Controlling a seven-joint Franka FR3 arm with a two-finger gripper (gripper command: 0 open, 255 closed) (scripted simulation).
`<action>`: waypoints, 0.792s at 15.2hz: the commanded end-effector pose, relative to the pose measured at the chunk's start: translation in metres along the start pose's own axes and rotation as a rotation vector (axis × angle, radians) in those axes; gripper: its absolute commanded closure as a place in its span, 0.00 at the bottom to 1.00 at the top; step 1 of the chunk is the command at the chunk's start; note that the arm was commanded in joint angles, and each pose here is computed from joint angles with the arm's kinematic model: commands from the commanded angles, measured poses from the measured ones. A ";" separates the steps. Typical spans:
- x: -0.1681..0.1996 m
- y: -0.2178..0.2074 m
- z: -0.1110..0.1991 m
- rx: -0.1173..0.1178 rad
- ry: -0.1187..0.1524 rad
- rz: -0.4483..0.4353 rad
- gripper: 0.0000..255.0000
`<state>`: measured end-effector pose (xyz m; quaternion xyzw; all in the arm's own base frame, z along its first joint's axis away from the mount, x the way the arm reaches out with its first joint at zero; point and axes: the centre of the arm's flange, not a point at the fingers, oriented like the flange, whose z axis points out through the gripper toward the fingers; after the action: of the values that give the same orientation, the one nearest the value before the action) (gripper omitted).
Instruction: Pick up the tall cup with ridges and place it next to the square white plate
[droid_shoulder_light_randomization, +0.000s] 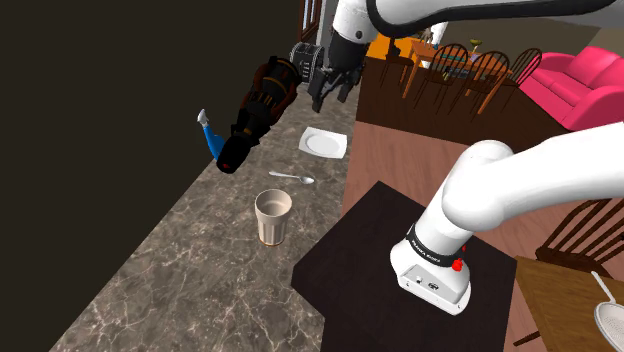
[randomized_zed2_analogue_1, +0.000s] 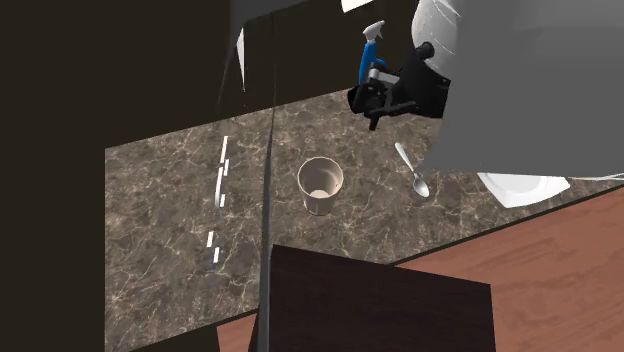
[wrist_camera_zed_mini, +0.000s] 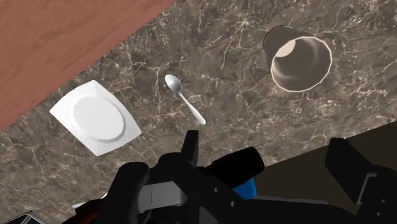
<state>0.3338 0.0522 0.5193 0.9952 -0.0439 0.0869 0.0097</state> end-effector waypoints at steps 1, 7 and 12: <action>-0.001 -0.004 0.027 0.005 -0.003 0.002 0.00; 0.001 -0.020 0.104 0.021 -0.018 0.008 0.00; 0.002 -0.035 0.169 0.033 -0.030 0.012 0.00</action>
<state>0.3654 0.0812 0.3653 0.9962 -0.0481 0.0727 -0.0063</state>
